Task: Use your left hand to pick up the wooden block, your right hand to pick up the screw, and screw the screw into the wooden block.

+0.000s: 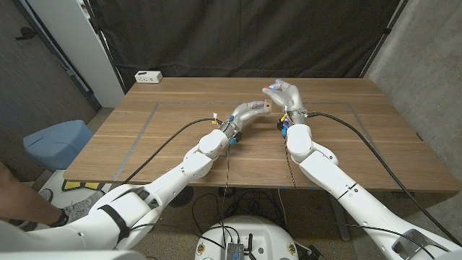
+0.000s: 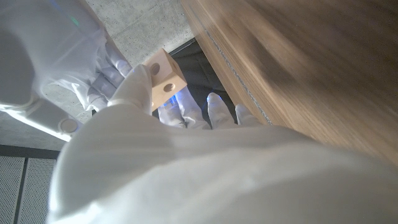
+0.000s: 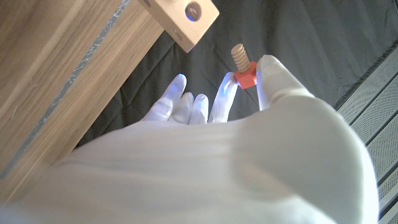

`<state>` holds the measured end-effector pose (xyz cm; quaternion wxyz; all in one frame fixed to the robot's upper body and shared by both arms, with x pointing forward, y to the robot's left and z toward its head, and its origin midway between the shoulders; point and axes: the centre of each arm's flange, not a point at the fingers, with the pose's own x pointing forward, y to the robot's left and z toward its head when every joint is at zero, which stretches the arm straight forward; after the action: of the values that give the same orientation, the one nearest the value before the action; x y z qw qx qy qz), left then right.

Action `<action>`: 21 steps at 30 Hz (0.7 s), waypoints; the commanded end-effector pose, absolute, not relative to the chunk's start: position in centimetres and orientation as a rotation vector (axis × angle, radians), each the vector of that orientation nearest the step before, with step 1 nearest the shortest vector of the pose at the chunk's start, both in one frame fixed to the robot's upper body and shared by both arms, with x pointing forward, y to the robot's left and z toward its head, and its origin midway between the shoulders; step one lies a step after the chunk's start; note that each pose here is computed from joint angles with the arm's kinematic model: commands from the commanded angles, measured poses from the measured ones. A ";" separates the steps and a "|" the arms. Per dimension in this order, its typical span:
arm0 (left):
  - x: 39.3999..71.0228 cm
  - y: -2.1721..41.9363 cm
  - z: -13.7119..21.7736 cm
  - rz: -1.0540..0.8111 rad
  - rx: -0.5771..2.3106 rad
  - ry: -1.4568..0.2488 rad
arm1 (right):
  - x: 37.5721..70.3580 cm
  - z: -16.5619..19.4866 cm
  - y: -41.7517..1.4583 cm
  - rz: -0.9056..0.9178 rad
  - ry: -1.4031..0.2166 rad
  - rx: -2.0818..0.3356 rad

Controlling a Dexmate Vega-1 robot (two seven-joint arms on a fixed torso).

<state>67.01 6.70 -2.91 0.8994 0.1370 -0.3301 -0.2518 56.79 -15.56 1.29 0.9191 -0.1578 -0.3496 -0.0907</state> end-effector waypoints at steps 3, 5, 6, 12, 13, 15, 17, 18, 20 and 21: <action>67.1 6.6 -2.8 -0.526 0.285 -0.683 | 57.2 0.8 -15.5 -0.178 -0.708 -0.318; 67.2 6.6 -2.7 -0.527 0.287 -0.683 | 57.2 0.8 -15.6 -0.178 -0.707 -0.318; 67.2 6.6 -2.7 -0.527 0.288 -0.683 | 57.3 0.8 -15.6 -0.178 -0.706 -0.319; 67.2 6.6 -2.8 -0.525 0.288 -0.683 | 57.4 0.7 -15.8 -0.182 -0.705 -0.318; 67.1 6.6 -2.8 -0.525 0.288 -0.683 | 57.4 0.7 -15.8 -0.183 -0.704 -0.318; 67.2 6.6 -2.8 -0.525 0.289 -0.683 | 57.5 0.6 -15.9 -0.182 -0.705 -0.316; 67.2 6.6 -2.7 -0.526 0.291 -0.684 | 57.5 0.6 -15.9 -0.183 -0.706 -0.315; 67.2 6.5 -2.7 -0.527 0.290 -0.684 | 57.5 0.5 -15.9 -0.183 -0.706 -0.317; 67.2 6.5 -2.7 -0.529 0.293 -0.685 | 57.5 0.5 -16.0 -0.183 -0.707 -0.315; 67.2 6.5 -2.7 -0.529 0.292 -0.685 | 57.5 0.5 -16.0 -0.184 -0.707 -0.316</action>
<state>67.15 6.64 -2.78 0.8988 0.1386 -0.3298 -0.2534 57.33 -15.73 0.71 0.9218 -0.1545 -0.3443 -0.0883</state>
